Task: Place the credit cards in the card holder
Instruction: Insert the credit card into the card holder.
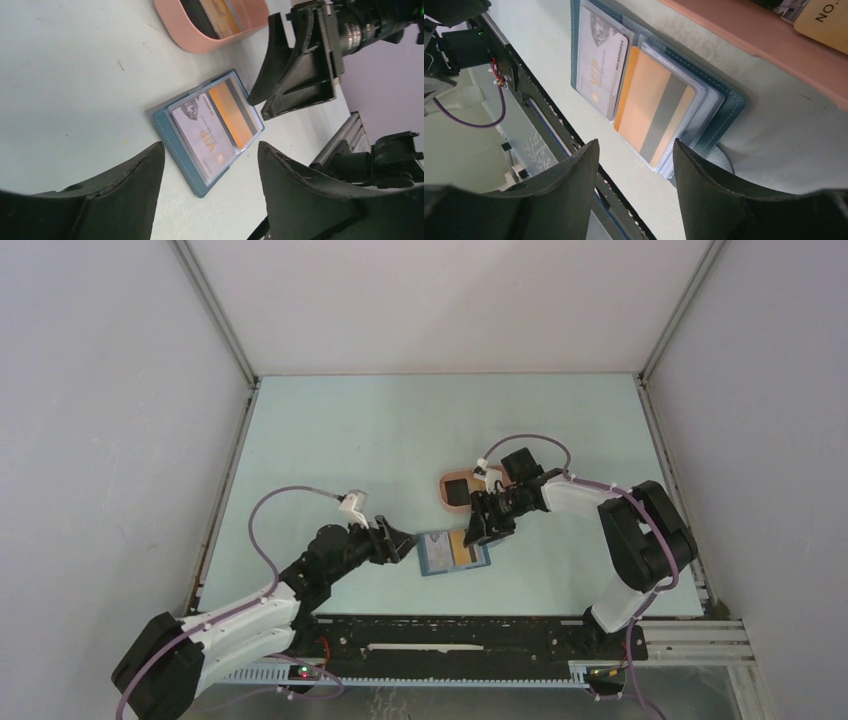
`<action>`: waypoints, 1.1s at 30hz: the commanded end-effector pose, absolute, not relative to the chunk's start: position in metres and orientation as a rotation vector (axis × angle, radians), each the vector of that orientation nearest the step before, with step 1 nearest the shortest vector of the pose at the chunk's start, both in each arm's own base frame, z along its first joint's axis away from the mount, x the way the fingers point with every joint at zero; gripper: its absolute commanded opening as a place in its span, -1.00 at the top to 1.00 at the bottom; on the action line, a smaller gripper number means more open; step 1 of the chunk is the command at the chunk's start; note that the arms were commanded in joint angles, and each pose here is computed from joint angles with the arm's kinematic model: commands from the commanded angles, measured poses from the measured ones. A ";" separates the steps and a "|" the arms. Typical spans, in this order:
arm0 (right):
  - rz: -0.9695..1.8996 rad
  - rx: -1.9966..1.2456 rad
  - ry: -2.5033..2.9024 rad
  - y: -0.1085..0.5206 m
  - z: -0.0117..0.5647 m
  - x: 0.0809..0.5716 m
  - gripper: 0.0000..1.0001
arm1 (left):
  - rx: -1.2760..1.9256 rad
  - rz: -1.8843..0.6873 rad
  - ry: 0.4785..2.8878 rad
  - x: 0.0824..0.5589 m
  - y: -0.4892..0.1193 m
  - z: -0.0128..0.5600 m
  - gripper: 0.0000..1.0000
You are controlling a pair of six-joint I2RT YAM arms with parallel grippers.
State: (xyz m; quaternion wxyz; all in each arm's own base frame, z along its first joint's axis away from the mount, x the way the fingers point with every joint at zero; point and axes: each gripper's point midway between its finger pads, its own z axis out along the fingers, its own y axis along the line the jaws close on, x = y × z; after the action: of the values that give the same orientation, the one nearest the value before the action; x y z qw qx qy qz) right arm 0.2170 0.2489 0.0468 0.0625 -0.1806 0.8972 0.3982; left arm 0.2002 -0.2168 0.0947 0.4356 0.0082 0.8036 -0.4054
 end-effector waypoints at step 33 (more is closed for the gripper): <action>1.359 -0.393 2.743 0.253 0.054 0.231 -0.28 | 0.089 -1.416 2.067 0.200 -0.308 0.077 0.49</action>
State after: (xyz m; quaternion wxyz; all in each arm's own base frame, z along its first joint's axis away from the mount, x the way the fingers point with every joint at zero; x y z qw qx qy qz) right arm 0.2242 0.2482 0.0419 0.0268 -0.1363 0.8989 0.4156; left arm 0.1909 -0.2885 0.0546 0.3026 0.0269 0.8108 -0.5004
